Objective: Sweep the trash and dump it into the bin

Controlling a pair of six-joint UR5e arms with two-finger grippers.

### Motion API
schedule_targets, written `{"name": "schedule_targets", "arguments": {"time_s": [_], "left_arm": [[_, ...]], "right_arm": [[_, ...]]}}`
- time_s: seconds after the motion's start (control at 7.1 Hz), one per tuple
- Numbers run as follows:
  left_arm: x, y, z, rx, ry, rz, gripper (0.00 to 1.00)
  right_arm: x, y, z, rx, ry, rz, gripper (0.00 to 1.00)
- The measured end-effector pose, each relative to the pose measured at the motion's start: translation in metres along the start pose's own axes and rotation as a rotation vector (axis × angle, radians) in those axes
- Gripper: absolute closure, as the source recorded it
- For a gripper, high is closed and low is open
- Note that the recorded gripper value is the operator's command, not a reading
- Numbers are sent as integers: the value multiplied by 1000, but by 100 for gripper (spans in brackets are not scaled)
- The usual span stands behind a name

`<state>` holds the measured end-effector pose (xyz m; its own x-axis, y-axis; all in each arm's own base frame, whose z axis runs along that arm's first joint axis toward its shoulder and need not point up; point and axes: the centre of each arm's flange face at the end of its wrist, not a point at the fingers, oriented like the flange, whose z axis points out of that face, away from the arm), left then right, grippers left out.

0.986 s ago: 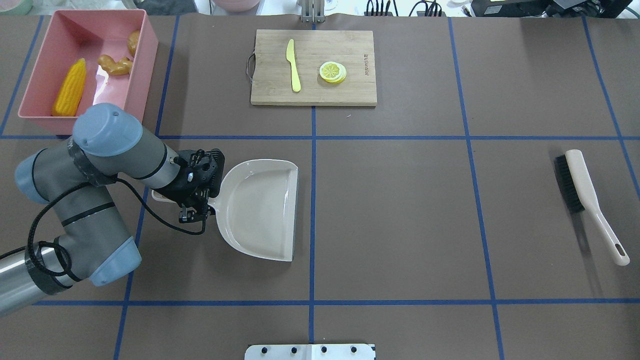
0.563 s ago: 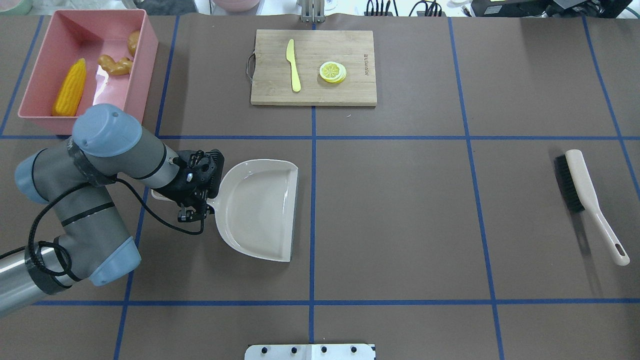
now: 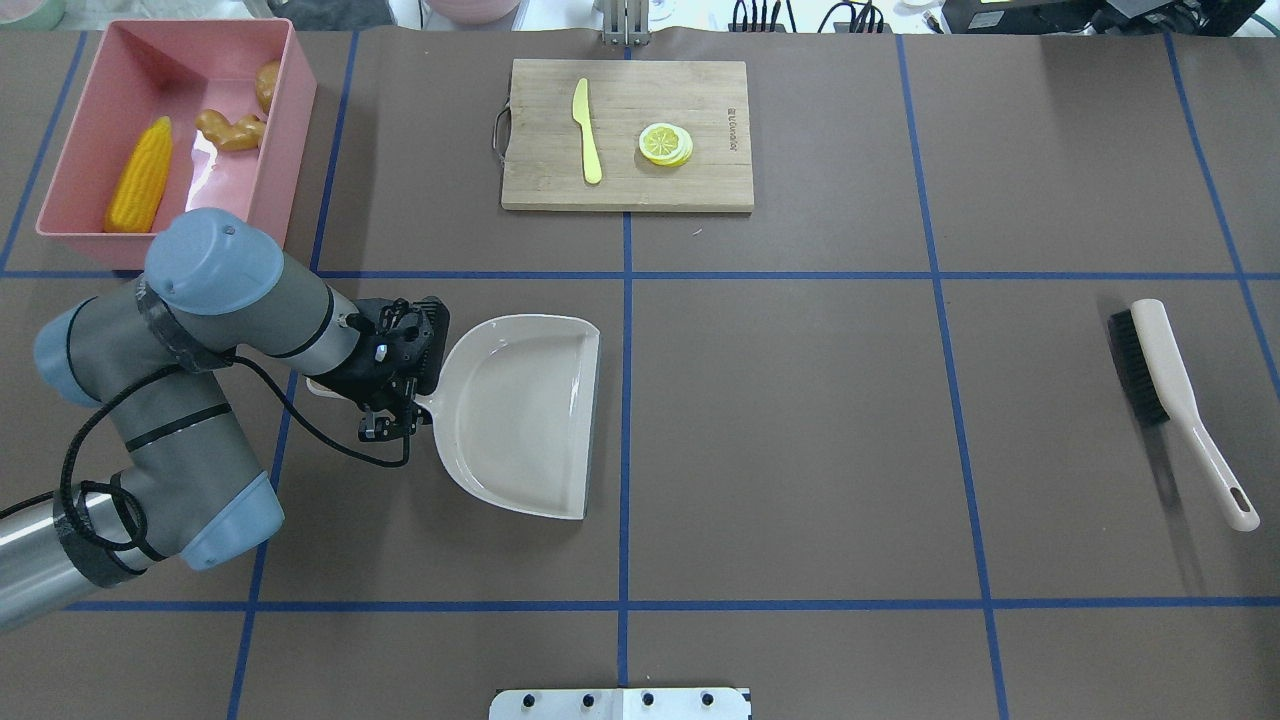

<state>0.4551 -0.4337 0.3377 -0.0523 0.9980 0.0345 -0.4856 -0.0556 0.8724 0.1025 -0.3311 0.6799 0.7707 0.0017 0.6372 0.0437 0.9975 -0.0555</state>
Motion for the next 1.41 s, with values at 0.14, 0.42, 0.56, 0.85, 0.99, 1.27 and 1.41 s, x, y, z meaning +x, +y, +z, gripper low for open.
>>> {"name": "schedule_targets", "arguments": {"time_s": [0.14,0.42,0.56,0.85,0.99,1.27,1.41], "left_arm": [[-1,-1,0,1,-8,3,77],[-4,-1,5,19,-19,16,8],[-5,0,7,26,-22,20,2],[-5,0,5,35,-28,23,2],[-5,-2,-5,47,-38,27,2],[-3,1,-33,70,-70,32,2],[-6,9,-51,73,-95,28,2]], "right_arm": [[0,0,0,0,-1,0,0],[0,0,0,0,-2,0,0],[0,0,0,-1,-3,0,0],[0,0,1,-2,-3,1,0],[0,0,1,-2,-3,1,0],[0,0,1,-2,-3,1,0],[0,0,1,-3,-3,2,0]]}}
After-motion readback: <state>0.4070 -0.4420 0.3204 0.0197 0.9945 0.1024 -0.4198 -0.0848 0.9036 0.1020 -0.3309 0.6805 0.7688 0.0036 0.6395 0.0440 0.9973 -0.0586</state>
